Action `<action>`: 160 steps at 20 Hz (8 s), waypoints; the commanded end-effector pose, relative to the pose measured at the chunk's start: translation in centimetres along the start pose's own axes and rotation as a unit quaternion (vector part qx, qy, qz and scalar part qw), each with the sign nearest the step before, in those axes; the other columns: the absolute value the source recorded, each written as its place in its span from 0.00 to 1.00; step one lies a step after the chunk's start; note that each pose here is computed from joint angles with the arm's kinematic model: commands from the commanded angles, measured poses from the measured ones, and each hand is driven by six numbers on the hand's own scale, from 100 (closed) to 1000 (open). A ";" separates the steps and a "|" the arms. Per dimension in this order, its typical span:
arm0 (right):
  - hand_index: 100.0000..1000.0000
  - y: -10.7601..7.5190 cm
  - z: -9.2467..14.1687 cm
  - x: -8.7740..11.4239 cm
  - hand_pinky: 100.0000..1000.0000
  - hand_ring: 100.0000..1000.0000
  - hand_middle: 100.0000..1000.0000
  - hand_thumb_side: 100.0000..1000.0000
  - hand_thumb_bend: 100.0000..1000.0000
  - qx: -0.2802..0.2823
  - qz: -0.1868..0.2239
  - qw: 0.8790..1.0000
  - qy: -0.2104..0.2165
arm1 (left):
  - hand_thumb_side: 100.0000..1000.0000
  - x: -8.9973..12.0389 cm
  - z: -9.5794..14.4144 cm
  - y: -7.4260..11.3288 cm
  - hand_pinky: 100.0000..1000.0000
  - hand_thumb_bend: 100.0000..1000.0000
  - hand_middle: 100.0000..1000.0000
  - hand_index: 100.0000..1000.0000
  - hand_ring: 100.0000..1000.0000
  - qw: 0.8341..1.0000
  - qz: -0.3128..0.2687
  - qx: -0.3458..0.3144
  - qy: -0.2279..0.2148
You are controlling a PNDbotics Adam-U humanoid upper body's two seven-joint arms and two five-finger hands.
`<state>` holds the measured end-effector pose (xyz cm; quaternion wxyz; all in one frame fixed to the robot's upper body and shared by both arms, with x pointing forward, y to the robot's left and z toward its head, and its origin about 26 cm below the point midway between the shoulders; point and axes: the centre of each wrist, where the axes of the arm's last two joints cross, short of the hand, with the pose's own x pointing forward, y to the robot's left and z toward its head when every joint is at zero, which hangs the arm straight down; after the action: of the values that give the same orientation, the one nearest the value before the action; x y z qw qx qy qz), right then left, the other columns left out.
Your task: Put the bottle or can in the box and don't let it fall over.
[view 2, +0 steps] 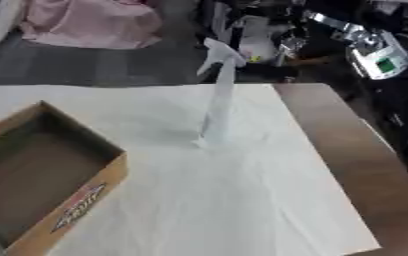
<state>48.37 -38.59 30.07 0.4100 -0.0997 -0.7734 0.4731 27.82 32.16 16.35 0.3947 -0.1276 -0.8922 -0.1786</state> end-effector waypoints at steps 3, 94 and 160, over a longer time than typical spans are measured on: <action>1.00 -1.3 -1.2 2.1 0.81 1.00 1.00 0.34 0.00 0.110 0.103 0.982 -0.118 | 0.72 0.9 -0.4 0.3 0.58 0.05 0.74 0.92 0.91 1.000 -0.012 -0.007 -0.011; 0.93 3.0 -3.4 3.3 0.76 1.00 0.89 0.13 0.14 0.192 0.143 0.957 -0.162 | 0.74 1.0 -0.7 0.4 0.59 0.06 0.72 0.91 0.91 1.000 -0.011 -0.017 0.004; 0.36 1.8 -2.8 3.6 0.00 0.84 0.21 0.03 0.08 0.148 0.029 0.983 -0.108 | 0.74 1.0 -0.8 0.4 0.59 0.06 0.71 0.91 0.91 1.000 -0.010 -0.021 0.003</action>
<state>48.33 -32.88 28.54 0.3994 -0.0005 -0.7431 0.5369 28.02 32.29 16.82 0.4082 -0.1300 -0.8822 -0.1956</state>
